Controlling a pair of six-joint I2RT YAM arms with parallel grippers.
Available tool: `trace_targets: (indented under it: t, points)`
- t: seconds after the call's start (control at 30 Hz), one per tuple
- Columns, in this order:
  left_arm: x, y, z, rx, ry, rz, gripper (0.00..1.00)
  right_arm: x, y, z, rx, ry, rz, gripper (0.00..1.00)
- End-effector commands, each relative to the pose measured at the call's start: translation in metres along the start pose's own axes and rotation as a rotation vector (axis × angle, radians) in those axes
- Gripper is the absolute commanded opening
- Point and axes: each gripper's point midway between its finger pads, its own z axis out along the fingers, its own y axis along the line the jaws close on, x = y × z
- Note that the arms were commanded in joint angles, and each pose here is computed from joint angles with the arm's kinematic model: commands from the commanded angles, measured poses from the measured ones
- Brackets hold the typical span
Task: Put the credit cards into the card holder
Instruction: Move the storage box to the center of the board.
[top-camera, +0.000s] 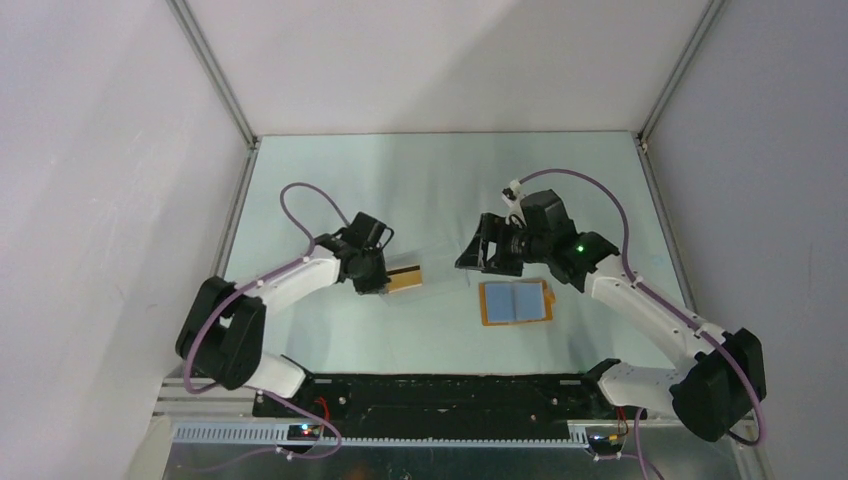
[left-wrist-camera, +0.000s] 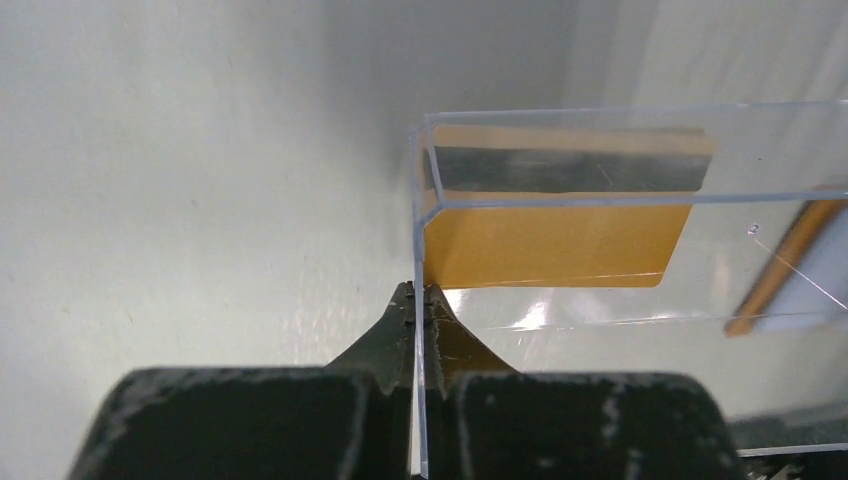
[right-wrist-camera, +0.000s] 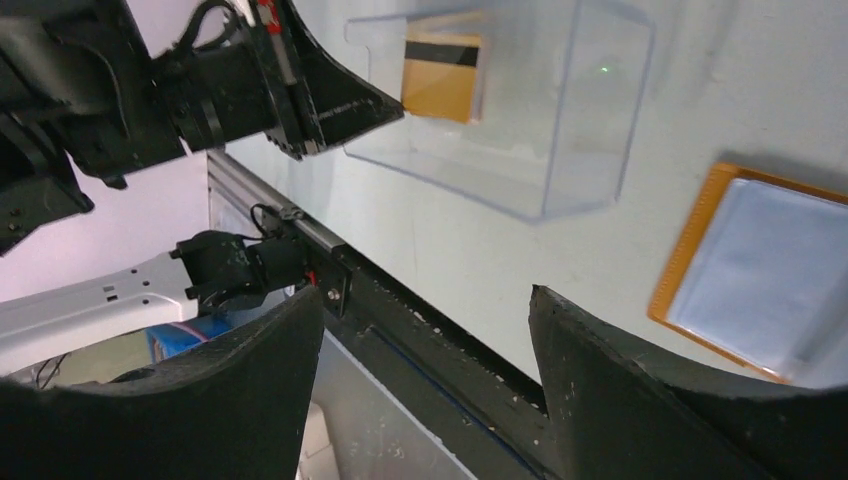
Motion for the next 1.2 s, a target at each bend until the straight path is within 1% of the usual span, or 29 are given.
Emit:
trace_targets:
  t: [0.0, 0.1, 0.23, 0.27, 0.3, 0.33, 0.43, 0.47, 0.5, 0.57, 0.6, 0.63, 0.67, 0.73, 0.8, 0.87, 0.93, 0.97, 1.0, 1.07, 1.17]
  points:
    - [0.014, -0.002, -0.018, -0.009, -0.042, 0.02, 0.01, -0.008, 0.041, 0.001, -0.123, -0.002, -0.034, 0.78]
    - [0.031, 0.002, -0.021, -0.024, -0.033, 0.004, 0.07, -0.002, 0.047, 0.007, -0.138, 0.027, -0.035, 0.77]
    - [0.042, 0.001, -0.028, -0.006, -0.037, -0.025, 0.25, 0.008, 0.047, 0.015, -0.132, 0.066, -0.031, 0.77]
    - [0.044, 0.001, -0.03, 0.003, -0.037, -0.028, 0.31, 0.011, 0.048, 0.016, -0.134, 0.078, -0.032, 0.76]
    - [0.044, -0.001, -0.032, 0.013, -0.04, -0.034, 0.33, 0.013, 0.047, 0.019, -0.129, 0.089, -0.027, 0.76]
    - [0.045, 0.0, -0.032, 0.014, -0.037, -0.036, 0.39, 0.016, 0.047, 0.021, -0.126, 0.097, -0.028, 0.75]
    - [0.044, -0.001, -0.036, 0.03, -0.048, -0.046, 0.46, 0.023, 0.045, 0.03, -0.115, 0.127, -0.015, 0.72]
    - [0.044, -0.001, -0.036, 0.033, -0.049, -0.053, 0.48, 0.025, 0.044, 0.034, -0.115, 0.139, -0.012, 0.69]
    - [0.044, -0.001, -0.037, 0.037, -0.049, -0.055, 0.49, 0.028, 0.045, 0.036, -0.116, 0.15, -0.008, 0.68]
    - [0.043, 0.003, -0.036, 0.033, -0.048, -0.058, 0.48, 0.034, 0.045, 0.045, -0.114, 0.177, 0.001, 0.62]
    - [0.043, 0.006, -0.034, 0.026, -0.044, -0.064, 0.48, 0.038, 0.04, 0.052, -0.099, 0.193, 0.009, 0.57]
    - [0.044, 0.007, -0.034, 0.028, -0.038, -0.06, 0.46, 0.041, 0.039, 0.056, -0.092, 0.206, 0.015, 0.54]
    - [0.045, 0.011, -0.032, 0.023, -0.033, -0.065, 0.44, 0.045, 0.032, 0.064, -0.064, 0.221, 0.026, 0.49]
    - [0.048, 0.013, -0.031, 0.03, -0.022, -0.063, 0.41, 0.05, 0.018, 0.075, -0.008, 0.246, 0.034, 0.45]
    - [0.051, 0.012, -0.03, 0.049, -0.018, -0.062, 0.35, 0.054, 0.004, 0.084, 0.053, 0.264, 0.027, 0.43]
    - [0.057, 0.006, -0.031, 0.096, 0.003, -0.072, 0.3, 0.053, -0.008, 0.09, 0.107, 0.271, 0.006, 0.43]
    - [0.058, -0.002, -0.031, 0.155, -0.001, -0.093, 0.24, 0.052, -0.018, 0.095, 0.155, 0.274, -0.019, 0.43]
    - [0.065, -0.003, -0.029, 0.173, 0.021, -0.1, 0.21, 0.05, -0.023, 0.095, 0.178, 0.273, -0.022, 0.43]
    - [0.063, -0.009, -0.031, 0.206, 0.01, -0.111, 0.2, 0.049, -0.025, 0.097, 0.184, 0.274, -0.033, 0.43]
    - [0.067, -0.01, -0.03, 0.223, 0.016, -0.128, 0.19, 0.045, -0.032, 0.1, 0.195, 0.273, -0.032, 0.43]
    - [0.073, -0.01, -0.029, 0.233, 0.023, -0.144, 0.15, 0.044, -0.027, 0.102, 0.166, 0.275, -0.027, 0.45]
